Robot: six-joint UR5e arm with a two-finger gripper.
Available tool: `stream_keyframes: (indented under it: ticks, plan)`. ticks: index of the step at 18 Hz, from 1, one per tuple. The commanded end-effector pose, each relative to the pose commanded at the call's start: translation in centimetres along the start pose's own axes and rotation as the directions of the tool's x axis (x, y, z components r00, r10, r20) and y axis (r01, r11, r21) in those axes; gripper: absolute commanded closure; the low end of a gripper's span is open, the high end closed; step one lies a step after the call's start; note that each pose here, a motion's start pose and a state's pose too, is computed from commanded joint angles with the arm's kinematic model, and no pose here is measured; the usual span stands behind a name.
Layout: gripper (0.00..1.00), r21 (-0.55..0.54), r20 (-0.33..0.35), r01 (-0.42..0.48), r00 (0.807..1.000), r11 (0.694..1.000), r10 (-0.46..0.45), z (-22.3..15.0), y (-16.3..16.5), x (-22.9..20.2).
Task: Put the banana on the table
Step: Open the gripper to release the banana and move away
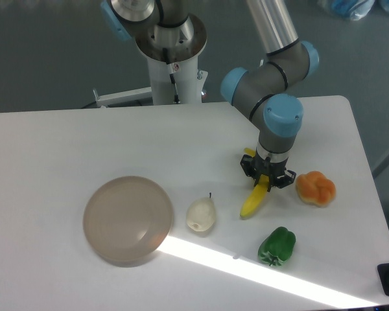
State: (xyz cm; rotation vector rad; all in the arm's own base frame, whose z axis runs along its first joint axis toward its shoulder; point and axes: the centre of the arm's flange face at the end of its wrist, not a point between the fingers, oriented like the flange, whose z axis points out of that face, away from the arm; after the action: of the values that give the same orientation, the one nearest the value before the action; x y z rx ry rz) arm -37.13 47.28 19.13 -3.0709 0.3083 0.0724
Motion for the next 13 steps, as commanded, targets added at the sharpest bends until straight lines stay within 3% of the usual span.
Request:
stream_keyframes:
  ticks: [13]
  plan:
    - [0.61, -0.001, -0.001, -0.003, 1.0, 1.0, 0.003, 0.12, -0.09, 0.01]
